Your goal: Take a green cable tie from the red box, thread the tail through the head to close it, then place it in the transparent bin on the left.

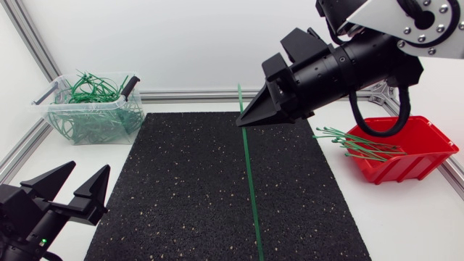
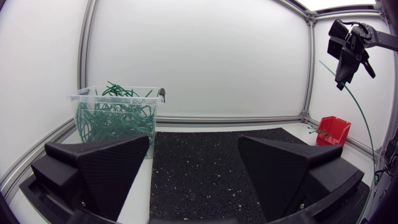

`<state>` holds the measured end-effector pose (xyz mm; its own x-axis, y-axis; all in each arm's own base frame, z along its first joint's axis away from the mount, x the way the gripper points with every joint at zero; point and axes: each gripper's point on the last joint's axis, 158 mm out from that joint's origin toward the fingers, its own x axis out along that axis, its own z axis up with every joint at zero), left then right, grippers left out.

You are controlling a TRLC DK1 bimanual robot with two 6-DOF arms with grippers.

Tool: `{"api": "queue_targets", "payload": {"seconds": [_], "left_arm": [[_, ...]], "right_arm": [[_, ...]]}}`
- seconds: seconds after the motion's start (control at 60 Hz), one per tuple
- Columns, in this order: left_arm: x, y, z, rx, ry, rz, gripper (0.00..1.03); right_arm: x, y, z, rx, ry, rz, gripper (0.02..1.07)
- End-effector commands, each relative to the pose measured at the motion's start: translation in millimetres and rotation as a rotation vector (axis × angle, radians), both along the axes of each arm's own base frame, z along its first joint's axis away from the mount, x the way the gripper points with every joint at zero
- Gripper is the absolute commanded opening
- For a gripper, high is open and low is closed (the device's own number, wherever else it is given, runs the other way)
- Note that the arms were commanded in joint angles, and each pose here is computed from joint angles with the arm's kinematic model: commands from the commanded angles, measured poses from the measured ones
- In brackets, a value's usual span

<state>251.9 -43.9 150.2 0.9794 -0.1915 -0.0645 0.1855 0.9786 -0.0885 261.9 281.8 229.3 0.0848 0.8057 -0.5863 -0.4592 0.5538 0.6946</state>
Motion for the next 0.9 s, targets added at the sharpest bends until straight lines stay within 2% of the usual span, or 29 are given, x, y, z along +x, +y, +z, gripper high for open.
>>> {"api": "queue_targets", "payload": {"seconds": [0.0, 0.25, 0.417, 0.65, 0.783, 0.883], "left_arm": [[0.1, -1.0, -28.8, -0.009, 0.08, 0.0, 1.0], [-0.3, -3.3, -29.2, -0.008, 0.081, -0.009, 1.0], [-0.4, -3.8, -29.5, -0.008, 0.083, -0.011, 1.0], [-0.4, -4.2, -29.9, -0.008, 0.084, -0.012, 1.0], [-0.6, -4.9, -29.9, -0.007, 0.084, -0.015, 1.0], [-0.6, -4.9, -29.9, -0.007, 0.084, -0.015, 1.0]], "right_arm": [[6.6, -4.0, -15.6, -0.041, -0.002, -0.044, 0.07], [17.4, -9.7, -22.5, -0.278, -0.297, -0.122, 0.07], [32.4, -24.1, -34.1, -0.49, -0.49, -0.17, 0.07], [49.8, -54.4, -53.5, -0.88, -0.777, -0.269, 0.07], [52.8, -63.6, -69.5, -1.082, -0.886, -0.31, 0.08], [55.6, -66.9, -80.4, -1.183, -0.925, -0.313, 0.07]]}}
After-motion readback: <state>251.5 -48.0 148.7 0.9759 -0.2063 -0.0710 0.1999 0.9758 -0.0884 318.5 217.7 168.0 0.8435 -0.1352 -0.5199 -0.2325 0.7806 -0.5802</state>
